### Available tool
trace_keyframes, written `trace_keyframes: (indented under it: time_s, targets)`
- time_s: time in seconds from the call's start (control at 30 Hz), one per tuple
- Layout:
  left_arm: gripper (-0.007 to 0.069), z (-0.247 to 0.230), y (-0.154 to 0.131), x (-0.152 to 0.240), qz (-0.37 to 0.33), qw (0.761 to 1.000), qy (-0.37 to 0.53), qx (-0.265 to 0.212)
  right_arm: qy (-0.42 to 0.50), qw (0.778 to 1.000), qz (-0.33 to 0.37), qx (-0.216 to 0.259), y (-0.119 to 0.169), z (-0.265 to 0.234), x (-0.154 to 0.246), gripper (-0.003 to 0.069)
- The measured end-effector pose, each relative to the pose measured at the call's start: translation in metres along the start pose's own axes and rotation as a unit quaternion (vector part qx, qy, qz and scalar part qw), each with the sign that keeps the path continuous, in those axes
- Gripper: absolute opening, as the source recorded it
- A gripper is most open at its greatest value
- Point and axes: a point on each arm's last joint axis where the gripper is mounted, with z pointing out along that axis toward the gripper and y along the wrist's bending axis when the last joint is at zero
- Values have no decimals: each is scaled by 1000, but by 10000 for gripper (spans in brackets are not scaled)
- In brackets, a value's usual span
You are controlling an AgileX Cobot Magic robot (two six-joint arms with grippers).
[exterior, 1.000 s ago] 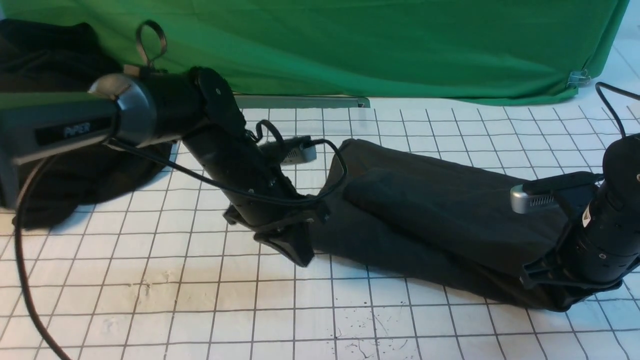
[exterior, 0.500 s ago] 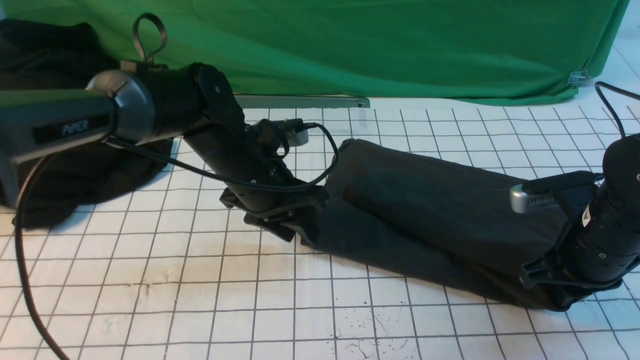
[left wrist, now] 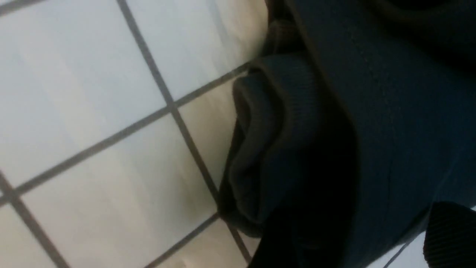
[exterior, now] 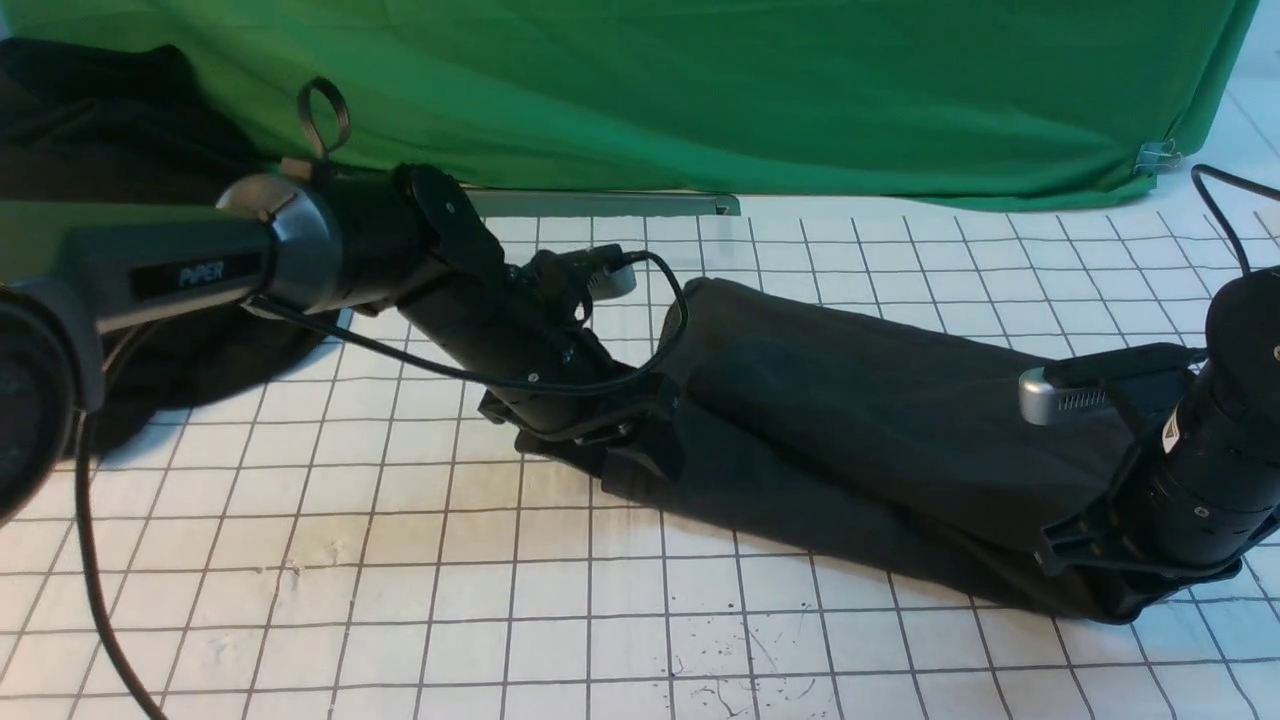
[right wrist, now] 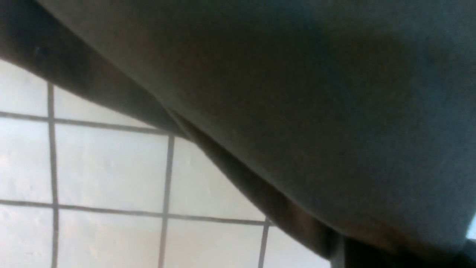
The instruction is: Fold a long-sleeved shirt over a white checkered tablecloth.
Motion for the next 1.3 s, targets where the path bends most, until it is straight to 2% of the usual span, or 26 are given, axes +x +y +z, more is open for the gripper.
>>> trace_keyframes:
  time_s: [0.03,0.13,0.17,0.2,0.23,0.3,0.43,0.57,0.7,0.97,1.1,1.23,1.3]
  targets:
    - [379,1,0,0,3,1000,1,3,0,1000,0,0,0,0,0,124]
    - [267,2,0,1,3,1000,8,8,0,1000,0,0,0,0,0,124]
    - [149,2,-1,2,2,1000,14,13,0,1000,1,-1,0,0,0,124]
    - [137,2,-1,2,1,1000,15,14,0,1000,1,-1,0,0,0,124]
    - [76,2,-2,3,0,1000,21,19,0,1000,1,-1,0,0,0,124]
    - [55,2,-3,5,0,999,32,24,2,1000,0,0,0,0,0,125]
    - [55,-7,-8,12,8,997,68,33,9,1000,-1,1,0,0,2,125]
    - [55,-35,-24,22,24,991,123,48,18,1000,0,1,0,-1,4,125]
    - [55,-50,-32,27,21,990,131,49,18,1000,3,-2,0,-1,4,125]
    - [55,-37,-24,52,-18,984,172,46,14,1000,4,-4,1,-2,3,127]
    - [60,-34,-22,50,-18,987,153,36,10,1000,5,-6,1,-2,3,134]
    - [99,-34,-21,49,-20,989,145,35,10,1000,5,-5,1,-2,2,192]
    - [160,-34,-22,50,-22,988,149,37,7,1000,4,-5,1,-2,2,283]
